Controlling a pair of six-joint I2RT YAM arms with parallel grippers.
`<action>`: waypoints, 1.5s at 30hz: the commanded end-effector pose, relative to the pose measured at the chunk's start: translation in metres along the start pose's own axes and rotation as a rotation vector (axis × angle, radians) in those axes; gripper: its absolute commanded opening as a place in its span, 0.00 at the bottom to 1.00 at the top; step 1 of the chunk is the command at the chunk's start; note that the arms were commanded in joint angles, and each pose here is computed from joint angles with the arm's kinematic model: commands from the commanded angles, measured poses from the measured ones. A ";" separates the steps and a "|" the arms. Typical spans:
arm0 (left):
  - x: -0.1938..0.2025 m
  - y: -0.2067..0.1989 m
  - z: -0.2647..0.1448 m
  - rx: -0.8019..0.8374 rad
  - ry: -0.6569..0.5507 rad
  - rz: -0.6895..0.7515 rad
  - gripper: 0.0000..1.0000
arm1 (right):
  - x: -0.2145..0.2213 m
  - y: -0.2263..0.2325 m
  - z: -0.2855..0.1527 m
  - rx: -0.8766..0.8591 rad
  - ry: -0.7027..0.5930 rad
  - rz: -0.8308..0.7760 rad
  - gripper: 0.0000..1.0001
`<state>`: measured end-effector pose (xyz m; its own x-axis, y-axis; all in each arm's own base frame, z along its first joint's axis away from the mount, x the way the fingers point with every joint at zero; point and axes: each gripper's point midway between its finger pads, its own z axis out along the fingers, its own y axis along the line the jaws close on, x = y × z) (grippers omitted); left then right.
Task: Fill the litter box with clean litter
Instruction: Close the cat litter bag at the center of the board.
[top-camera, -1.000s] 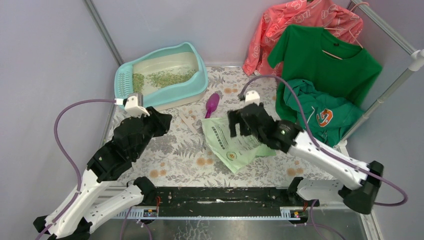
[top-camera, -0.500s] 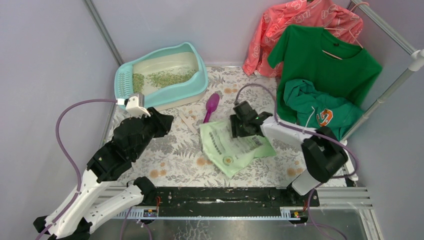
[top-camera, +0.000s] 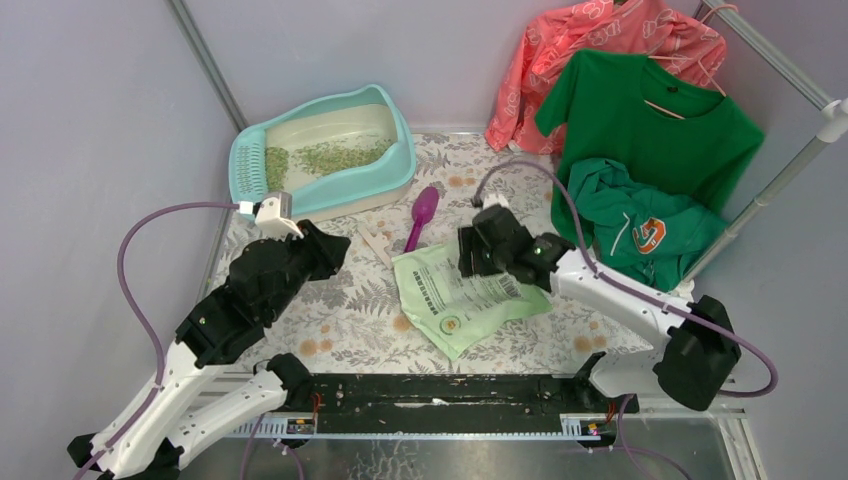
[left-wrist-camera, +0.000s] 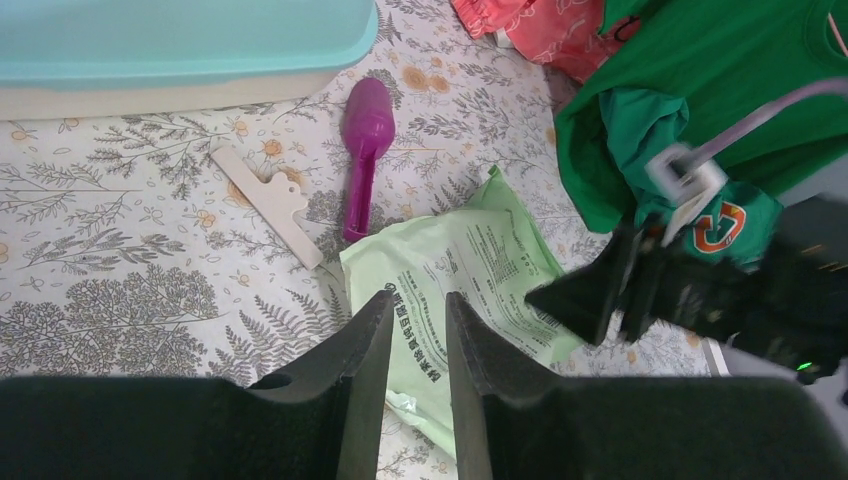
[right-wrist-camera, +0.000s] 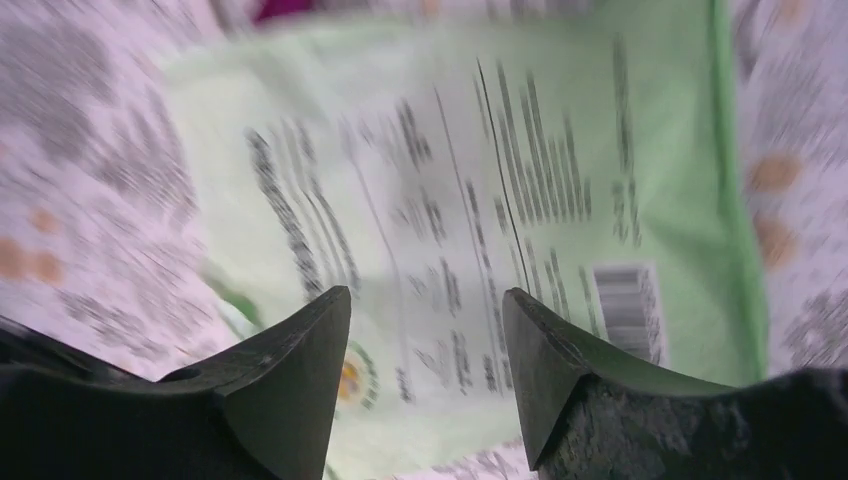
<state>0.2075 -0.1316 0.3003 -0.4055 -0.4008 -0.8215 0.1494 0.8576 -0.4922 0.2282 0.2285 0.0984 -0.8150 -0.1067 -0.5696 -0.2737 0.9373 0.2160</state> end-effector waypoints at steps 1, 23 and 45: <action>0.000 -0.001 -0.003 0.010 0.001 -0.016 0.33 | -0.074 0.008 -0.026 0.079 -0.126 -0.073 0.65; 0.010 0.002 -0.002 0.009 0.032 -0.011 0.33 | -0.056 -0.027 0.066 0.133 -0.007 -0.027 0.54; 0.011 0.000 -0.002 0.017 0.038 -0.011 0.33 | -0.020 -0.033 0.127 0.151 0.158 -0.085 0.51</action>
<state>0.2017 -0.1332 0.2934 -0.4348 -0.3932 -0.8101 0.1567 0.8529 -0.4981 0.3427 0.2564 0.0224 -0.8257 -0.2192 -0.5199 -0.2851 0.9572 0.0493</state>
